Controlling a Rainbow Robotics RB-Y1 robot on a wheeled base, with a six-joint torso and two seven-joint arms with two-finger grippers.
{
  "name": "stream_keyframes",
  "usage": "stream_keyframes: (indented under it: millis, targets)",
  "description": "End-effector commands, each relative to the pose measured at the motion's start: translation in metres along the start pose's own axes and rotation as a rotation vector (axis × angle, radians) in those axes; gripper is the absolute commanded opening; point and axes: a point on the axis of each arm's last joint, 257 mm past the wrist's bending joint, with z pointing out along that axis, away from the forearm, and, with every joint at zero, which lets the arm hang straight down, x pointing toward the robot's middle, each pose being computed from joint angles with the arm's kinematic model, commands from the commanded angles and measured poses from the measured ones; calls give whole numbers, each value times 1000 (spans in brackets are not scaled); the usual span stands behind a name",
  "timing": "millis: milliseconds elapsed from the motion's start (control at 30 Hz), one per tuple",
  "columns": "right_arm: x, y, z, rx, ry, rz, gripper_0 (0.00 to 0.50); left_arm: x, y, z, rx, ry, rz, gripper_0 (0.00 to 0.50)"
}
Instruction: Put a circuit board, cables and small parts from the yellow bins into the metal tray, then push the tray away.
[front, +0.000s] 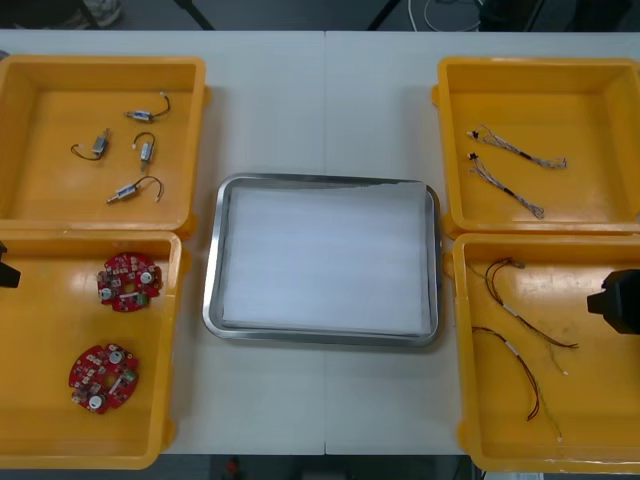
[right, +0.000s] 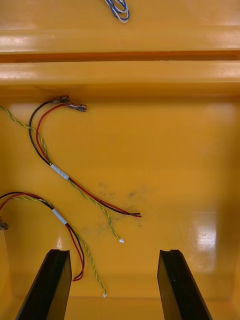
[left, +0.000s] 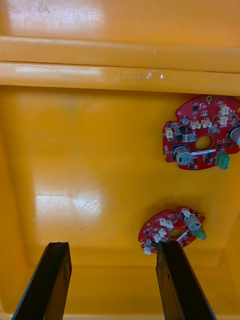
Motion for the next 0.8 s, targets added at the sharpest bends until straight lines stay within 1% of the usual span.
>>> stream_keyframes:
  millis: [33,133,267,333,367,400,433,500,567,600,733,800]
  targets:
    - [-7,-2,-13,19,-30,-21,500,5,-10,4,11,-28,51,500]
    - [2,6,-8,3,-5,-43,500,7,-18,5,23,-52,61,500]
    - [18,17,-2,-18,35,-79,500,14,-31,10,37,-63,76,500]
    - [32,25,2,-30,67,-102,500,17,-40,14,53,-74,50,500]
    - [35,27,3,-34,73,-108,500,18,-43,15,56,-76,47,500]
    - [46,31,6,-44,98,-120,500,21,-50,19,60,-79,49,500]
    - [52,34,7,-48,109,-127,500,23,-53,22,56,-80,49,500]
    - [55,40,10,-62,103,-140,500,26,-59,26,51,-84,47,500]
    - [60,49,14,-78,97,-162,500,29,-67,33,39,-93,41,500]
    - [62,51,16,-81,99,-165,500,30,-70,35,38,-93,38,500]
    - [66,65,25,-101,80,-192,500,37,-87,52,41,-101,33,500]
    - [67,73,30,-115,61,-204,500,44,-91,60,37,-94,34,500]
